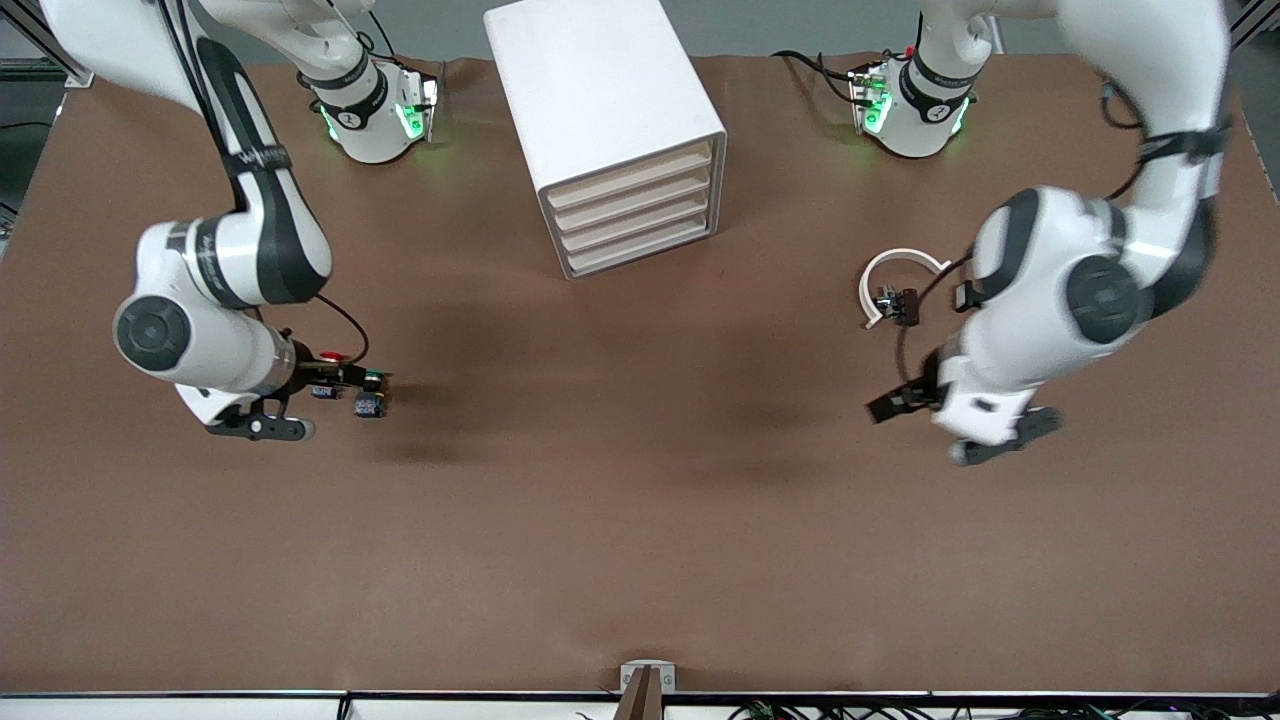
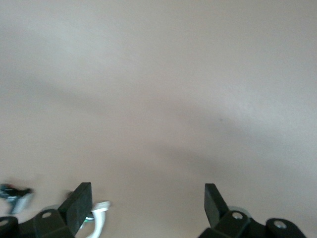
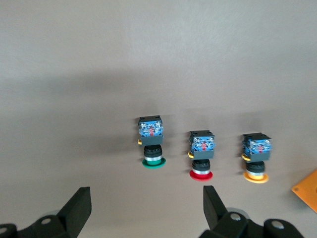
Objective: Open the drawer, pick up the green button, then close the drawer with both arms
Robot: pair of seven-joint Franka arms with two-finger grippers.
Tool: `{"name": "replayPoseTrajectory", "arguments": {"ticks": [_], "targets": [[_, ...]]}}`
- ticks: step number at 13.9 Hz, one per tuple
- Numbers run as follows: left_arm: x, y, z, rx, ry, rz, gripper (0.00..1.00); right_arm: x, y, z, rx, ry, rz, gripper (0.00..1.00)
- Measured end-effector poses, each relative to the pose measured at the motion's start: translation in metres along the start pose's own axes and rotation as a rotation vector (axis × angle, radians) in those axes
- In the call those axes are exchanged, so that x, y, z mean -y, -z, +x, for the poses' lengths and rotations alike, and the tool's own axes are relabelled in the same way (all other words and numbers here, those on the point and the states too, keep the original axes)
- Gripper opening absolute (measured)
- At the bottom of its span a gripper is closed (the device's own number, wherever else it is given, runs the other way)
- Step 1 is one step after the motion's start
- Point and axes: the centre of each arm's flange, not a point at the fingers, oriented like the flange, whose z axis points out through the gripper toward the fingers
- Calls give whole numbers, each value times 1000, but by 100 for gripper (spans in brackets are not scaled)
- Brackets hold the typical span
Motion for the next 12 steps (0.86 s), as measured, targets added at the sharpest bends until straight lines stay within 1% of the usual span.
{"name": "replayPoseTrajectory", "arguments": {"ticks": [2,3,4,6,7,9,11,12], "targets": [[45,47,14,-44,-40,23,100,-4,37,-9,-47,-3,10,100],[63,68,18,-52,-59,39,100,-7,57,-15,-66,-6,15,100],[78,88,19,-49,-67,55,100,-11,81,-22,-77,-10,18,100],[99,126,21,-37,-63,68,100,-21,134,-39,-74,-20,19,100],[107,140,22,-37,-53,70,100,-25,161,-46,-77,-25,21,100],[125,158,26,-43,-23,69,100,-36,207,-57,-105,-5,25,100],[141,172,27,-55,0,66,100,-57,233,-58,-130,50,27,100],[146,179,22,-51,8,69,100,-69,242,-59,-133,61,27,100]]}}
